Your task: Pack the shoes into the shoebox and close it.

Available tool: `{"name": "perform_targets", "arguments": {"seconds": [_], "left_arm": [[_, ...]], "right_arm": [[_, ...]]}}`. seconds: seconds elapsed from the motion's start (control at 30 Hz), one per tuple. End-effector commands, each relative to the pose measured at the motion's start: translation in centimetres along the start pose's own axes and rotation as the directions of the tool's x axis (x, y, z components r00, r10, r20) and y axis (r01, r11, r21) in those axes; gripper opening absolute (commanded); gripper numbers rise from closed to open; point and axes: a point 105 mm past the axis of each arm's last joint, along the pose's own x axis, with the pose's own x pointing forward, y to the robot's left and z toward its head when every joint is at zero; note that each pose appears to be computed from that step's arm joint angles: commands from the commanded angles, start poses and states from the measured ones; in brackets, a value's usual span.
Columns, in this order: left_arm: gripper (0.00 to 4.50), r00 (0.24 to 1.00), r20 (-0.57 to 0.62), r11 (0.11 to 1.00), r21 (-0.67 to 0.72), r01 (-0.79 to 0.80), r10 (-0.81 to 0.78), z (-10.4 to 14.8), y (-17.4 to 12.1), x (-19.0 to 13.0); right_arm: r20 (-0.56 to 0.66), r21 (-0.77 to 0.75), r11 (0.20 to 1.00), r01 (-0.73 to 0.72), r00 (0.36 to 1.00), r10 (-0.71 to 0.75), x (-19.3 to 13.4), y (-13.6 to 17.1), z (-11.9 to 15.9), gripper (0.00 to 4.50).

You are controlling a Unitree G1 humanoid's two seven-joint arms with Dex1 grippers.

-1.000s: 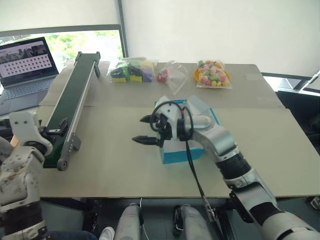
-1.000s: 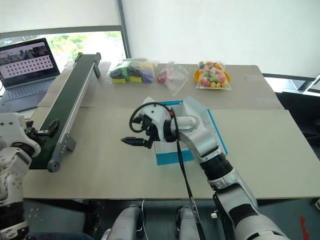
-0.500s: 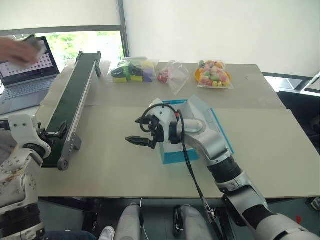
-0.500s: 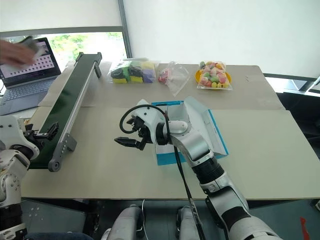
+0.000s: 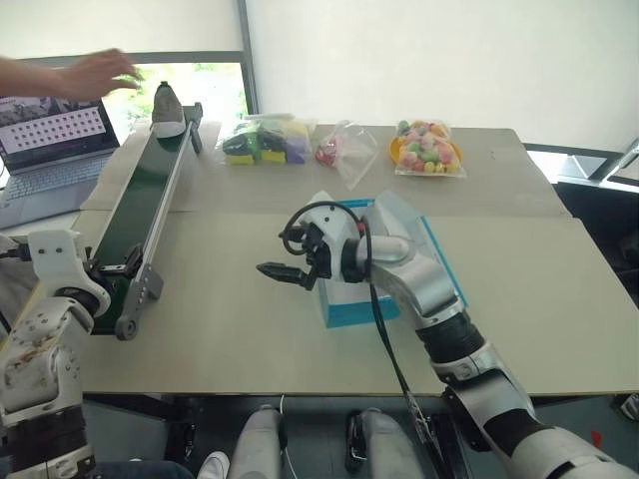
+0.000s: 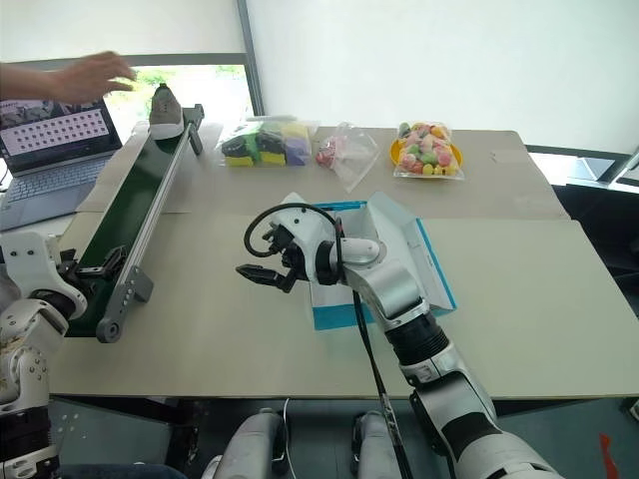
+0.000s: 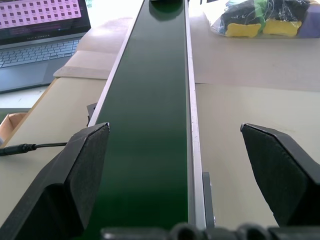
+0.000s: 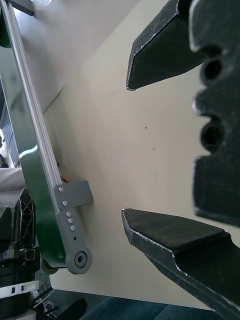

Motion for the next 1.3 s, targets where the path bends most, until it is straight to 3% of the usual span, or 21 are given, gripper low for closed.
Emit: {"name": "perform_targets", "arguments": {"seconds": [0.03, 0.33, 0.63, 1.3], "left_arm": [[4.5, 1.0, 0.018, 1.0, 0.004, 0.005, -0.005, 0.6, 0.0, -0.1], [4.5, 1.0, -0.006, 1.0, 0.005, -0.004, 0.004, 0.4, 0.2, 0.1], [4.5, 0.999, -0.024, 0.999, -0.003, -0.038, 0.038, 0.2, 0.9, 0.3], [4.5, 0.996, -0.045, 0.997, 0.008, -0.079, 0.079, 0.1, 1.9, 0.9]], "right_arm": [[0.022, -0.016, 0.999, -0.048, 0.999, 0.049, -0.3, 1.0, 0.6, 4.48], [-0.056, -0.04, 0.999, -0.009, 0.998, 0.007, -0.5, 0.2, -1.4, 4.48], [-0.057, -0.089, 0.993, 0.076, 0.995, -0.081, -0.6, -0.9, -1.2, 4.48], [-0.033, -0.062, 0.994, 0.09, 0.995, -0.093, -0.6, -0.7, -0.9, 4.48]]}}
